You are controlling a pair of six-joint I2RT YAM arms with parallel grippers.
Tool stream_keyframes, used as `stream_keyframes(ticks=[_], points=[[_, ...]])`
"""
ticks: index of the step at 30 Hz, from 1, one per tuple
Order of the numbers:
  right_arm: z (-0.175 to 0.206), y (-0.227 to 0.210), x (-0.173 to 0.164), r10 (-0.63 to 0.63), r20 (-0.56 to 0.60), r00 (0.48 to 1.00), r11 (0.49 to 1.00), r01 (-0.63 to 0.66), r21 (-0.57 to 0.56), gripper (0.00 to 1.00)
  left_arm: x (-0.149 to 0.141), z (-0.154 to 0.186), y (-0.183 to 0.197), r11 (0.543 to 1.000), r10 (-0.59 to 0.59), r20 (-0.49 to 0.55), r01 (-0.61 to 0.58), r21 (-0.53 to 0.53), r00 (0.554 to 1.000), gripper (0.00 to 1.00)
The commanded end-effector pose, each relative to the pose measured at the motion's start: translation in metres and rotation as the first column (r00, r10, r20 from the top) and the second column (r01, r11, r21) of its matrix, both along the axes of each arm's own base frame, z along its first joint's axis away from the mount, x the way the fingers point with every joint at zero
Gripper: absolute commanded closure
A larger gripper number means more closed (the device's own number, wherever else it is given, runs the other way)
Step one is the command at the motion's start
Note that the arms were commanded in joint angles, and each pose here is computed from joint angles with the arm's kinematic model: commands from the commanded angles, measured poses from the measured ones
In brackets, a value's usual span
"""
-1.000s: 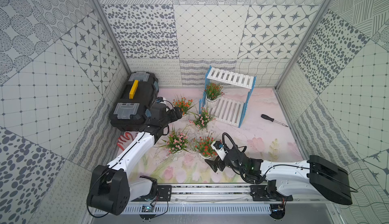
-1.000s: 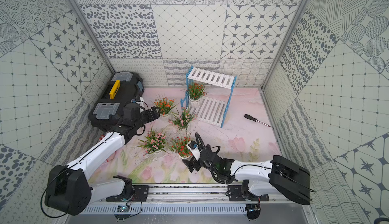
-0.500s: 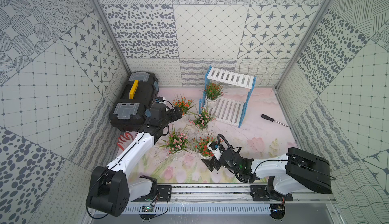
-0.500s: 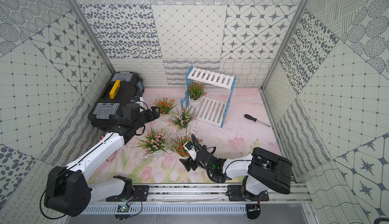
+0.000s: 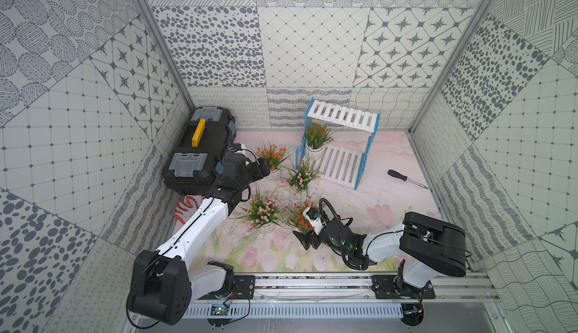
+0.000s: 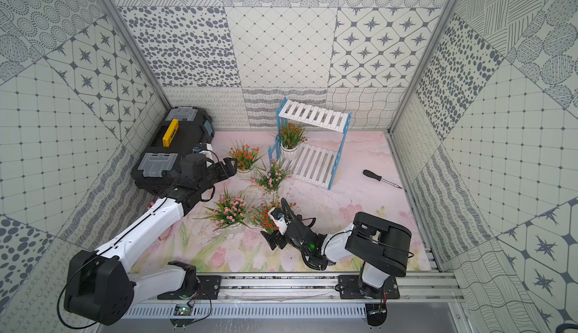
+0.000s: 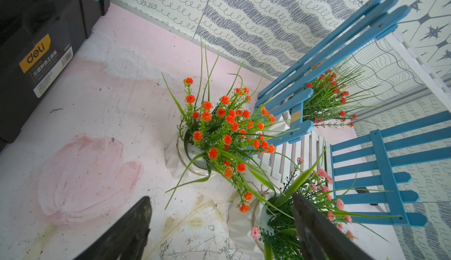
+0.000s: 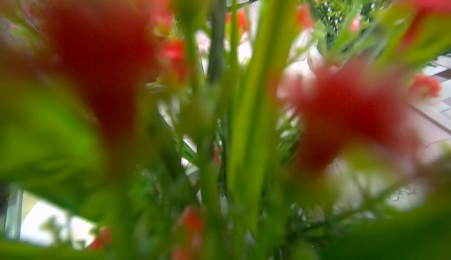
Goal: Place the baby's breath potted plants on the rack by color
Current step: Pick up the baby's breath potted plant from the center of the board.
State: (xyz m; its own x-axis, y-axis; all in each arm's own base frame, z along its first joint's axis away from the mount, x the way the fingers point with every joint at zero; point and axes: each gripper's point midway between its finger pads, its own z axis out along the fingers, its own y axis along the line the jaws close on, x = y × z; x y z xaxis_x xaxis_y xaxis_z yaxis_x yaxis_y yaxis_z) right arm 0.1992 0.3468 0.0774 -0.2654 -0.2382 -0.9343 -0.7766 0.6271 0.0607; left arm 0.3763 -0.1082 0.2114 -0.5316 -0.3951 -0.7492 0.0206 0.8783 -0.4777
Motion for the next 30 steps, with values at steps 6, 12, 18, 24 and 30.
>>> stream_keyframes(ticks=[6,12,18,24,30], points=[[0.018,0.005,0.02,-0.073,0.0,0.997,0.988,0.072,0.136,0.02,0.005,0.01,-0.002,1.0,-0.005,0.043,0.005,-0.006,0.999,0.1],[0.012,0.006,0.023,-0.086,-0.018,0.996,0.986,0.087,0.143,0.05,0.005,0.009,-0.002,1.0,-0.006,0.042,0.006,-0.005,0.999,0.1],[0.008,0.002,0.026,-0.112,-0.007,0.994,0.985,0.112,0.129,0.15,0.005,0.009,-0.003,1.0,-0.009,0.042,0.009,-0.004,0.999,0.1],[0.018,-0.008,0.03,-0.153,0.031,0.988,0.98,0.148,0.131,0.24,0.007,0.009,-0.004,1.0,-0.008,0.044,0.008,-0.003,0.999,0.1],[0.047,-0.017,0.031,-0.176,0.069,0.982,0.977,0.166,0.132,0.25,0.008,0.007,-0.005,1.0,-0.01,0.04,0.01,-0.004,0.999,0.1]])
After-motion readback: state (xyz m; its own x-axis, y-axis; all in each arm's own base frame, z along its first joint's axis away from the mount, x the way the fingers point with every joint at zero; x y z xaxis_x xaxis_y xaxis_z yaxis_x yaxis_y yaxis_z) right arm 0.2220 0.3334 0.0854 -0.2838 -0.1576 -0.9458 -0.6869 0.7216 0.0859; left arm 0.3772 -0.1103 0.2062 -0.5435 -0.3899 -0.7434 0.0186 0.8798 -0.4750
